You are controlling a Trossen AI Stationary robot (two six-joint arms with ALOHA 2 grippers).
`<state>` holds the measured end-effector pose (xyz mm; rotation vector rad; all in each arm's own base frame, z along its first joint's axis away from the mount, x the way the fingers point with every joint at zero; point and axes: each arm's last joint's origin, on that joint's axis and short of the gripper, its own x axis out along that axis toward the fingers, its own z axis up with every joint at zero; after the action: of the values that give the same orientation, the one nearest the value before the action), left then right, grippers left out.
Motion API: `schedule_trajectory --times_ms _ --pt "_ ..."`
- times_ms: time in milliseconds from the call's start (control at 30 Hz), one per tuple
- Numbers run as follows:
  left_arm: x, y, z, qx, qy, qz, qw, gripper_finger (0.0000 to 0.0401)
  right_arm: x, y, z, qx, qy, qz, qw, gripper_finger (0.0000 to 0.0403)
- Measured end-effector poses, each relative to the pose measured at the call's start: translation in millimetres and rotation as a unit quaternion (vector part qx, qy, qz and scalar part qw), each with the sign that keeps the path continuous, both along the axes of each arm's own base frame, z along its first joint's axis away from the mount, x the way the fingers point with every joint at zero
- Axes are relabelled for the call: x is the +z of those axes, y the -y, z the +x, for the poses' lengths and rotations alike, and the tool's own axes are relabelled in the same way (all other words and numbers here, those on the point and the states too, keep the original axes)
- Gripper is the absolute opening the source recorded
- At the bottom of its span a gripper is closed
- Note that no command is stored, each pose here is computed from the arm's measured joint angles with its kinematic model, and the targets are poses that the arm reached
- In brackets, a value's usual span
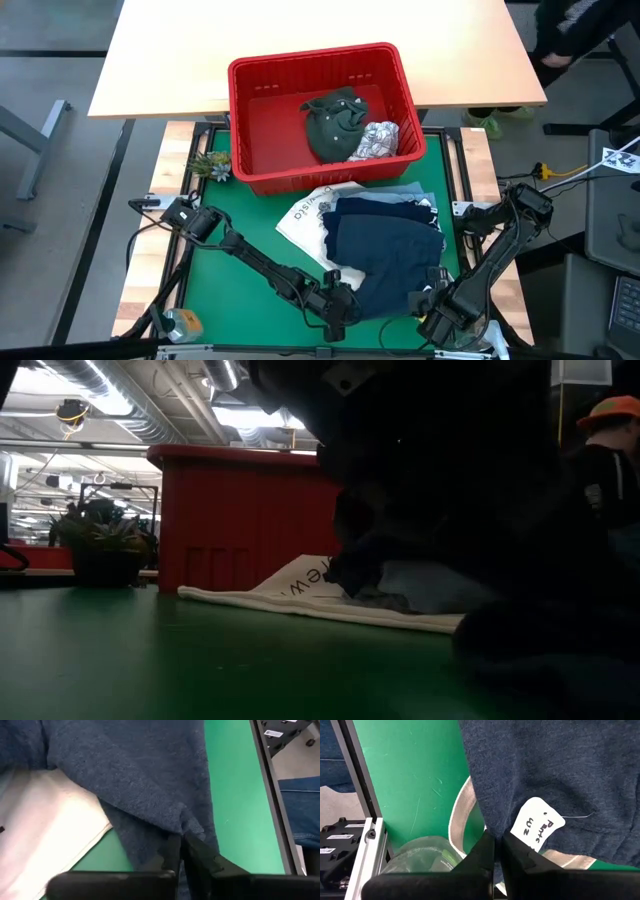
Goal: Fold laundry
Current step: Fold the gray shorts
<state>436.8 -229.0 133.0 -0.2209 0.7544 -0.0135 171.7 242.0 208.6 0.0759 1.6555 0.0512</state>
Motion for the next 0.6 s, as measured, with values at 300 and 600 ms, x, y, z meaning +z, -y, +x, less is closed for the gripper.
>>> schedule_trajectory --times_ms 300,600 --pt "5.1 -27.0 -5.4 0.025 -0.078 0.039 0.996 0.0003 -0.2 0.2 -0.1 0.0 0.0 -0.001 1.0 0.0013" --pt "17.0 -48.2 -7.5 0.045 -0.111 0.053 0.991 0.0002 -0.2 0.1 -0.1 0.0 0.0 0.0 1.0 0.0013"
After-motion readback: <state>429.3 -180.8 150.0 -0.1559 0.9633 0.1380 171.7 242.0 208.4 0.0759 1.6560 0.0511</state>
